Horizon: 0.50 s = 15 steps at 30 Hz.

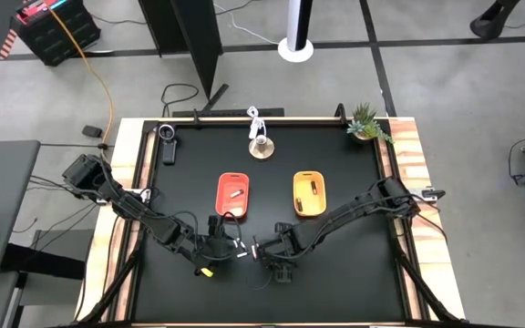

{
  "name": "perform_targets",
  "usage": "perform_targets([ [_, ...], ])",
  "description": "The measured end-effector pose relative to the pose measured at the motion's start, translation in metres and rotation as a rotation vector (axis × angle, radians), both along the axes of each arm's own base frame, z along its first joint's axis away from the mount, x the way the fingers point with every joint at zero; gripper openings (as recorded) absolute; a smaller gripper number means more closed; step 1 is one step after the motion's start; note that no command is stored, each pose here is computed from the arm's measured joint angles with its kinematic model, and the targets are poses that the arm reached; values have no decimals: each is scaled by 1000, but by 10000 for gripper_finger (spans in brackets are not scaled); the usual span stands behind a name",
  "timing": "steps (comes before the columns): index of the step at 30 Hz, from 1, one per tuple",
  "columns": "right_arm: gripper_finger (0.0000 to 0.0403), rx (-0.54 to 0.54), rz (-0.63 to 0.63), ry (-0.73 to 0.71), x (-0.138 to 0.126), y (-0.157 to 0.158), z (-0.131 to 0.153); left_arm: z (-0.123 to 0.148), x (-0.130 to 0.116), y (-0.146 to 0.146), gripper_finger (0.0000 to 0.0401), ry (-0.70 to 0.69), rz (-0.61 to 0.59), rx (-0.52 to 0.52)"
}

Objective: Sort batteries
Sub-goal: Put the black battery into the yellow bin

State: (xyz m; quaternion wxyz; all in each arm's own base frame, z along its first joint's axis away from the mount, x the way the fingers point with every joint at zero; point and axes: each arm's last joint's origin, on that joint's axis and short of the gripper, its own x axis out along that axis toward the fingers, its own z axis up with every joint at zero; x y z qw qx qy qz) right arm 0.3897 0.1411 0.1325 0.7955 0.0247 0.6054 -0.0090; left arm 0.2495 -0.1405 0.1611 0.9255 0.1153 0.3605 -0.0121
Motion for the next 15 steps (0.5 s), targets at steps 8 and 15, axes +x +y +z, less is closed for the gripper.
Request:
perform_targets([
  [8,41,-1,9,1,0,0,0,0,0,0,224,0,0,0],
  [15,35,-1,10,0,0,1,-1,0,0,0,224,0,1,0],
])
